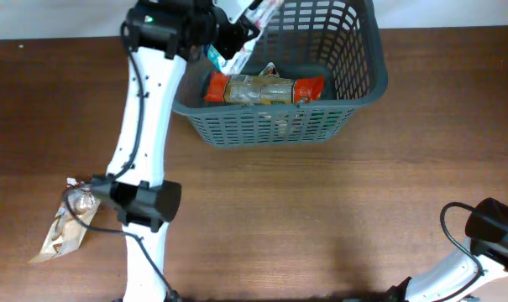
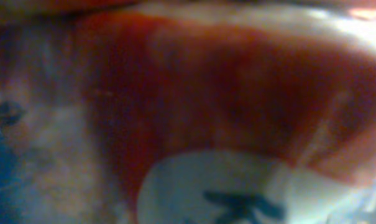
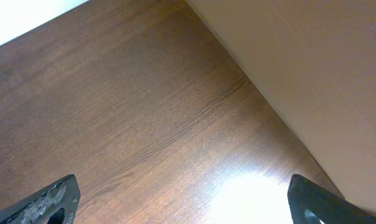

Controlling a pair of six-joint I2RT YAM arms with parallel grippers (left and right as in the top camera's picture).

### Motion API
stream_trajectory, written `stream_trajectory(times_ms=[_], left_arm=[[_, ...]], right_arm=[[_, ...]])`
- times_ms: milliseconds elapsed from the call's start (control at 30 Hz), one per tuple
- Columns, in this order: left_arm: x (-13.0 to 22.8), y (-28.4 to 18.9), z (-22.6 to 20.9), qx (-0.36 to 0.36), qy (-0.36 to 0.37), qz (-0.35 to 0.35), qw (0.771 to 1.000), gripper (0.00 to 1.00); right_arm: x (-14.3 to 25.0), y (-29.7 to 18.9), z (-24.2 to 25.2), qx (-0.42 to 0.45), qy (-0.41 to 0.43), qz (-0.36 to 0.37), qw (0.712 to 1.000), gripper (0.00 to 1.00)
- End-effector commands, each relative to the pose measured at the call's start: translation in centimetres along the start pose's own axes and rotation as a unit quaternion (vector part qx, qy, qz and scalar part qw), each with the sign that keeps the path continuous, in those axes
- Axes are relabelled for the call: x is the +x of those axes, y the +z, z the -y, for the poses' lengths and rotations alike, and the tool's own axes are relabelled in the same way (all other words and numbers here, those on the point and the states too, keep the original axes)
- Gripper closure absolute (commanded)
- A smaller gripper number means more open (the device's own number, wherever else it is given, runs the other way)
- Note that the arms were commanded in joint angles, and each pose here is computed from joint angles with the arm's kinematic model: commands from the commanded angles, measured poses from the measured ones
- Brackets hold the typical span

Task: Pack container
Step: 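Lift the tissue pack with the left gripper toward the basket, then lower the tissue pack into the basket and open the left gripper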

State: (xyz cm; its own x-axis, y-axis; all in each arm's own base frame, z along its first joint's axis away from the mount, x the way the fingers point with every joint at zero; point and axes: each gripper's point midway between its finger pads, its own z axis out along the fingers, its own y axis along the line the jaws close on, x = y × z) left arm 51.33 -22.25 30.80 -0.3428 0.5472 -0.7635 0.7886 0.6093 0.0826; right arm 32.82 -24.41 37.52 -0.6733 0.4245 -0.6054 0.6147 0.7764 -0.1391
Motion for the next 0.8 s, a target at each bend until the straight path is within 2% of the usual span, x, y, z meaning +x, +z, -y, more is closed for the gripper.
stream_trajectory(times_ms=[0, 167, 300, 567, 767], left_arm=[[1.0, 1.3, -0.2, 0.010, 0.004, -0.012, 1.000, 0.94], [3.2, 3.3, -0.1, 0.026, -0.012, -0.042, 0.999, 0.92], [3.6, 3.6, 0.0, 0.030, -0.015, -0.048, 0.998, 0.87], [4.6, 4.2, 0.2, 0.038, -0.024, -0.064, 0.997, 0.87], [6.9, 6.0, 0.5, 0.056, -0.041, -0.097, 0.993, 0.87]], right_arm=[[0.2, 0.2, 0.0, -0.002, 0.003, -0.006, 1.000, 0.01], [0.2, 0.2, 0.0, -0.002, 0.003, -0.006, 1.000, 0.01], [0.2, 0.2, 0.0, -0.002, 0.003, -0.006, 1.000, 0.01], [0.2, 0.2, 0.0, -0.002, 0.003, -0.006, 1.000, 0.01], [0.2, 0.2, 0.0, -0.002, 0.003, -0.006, 1.000, 0.02]])
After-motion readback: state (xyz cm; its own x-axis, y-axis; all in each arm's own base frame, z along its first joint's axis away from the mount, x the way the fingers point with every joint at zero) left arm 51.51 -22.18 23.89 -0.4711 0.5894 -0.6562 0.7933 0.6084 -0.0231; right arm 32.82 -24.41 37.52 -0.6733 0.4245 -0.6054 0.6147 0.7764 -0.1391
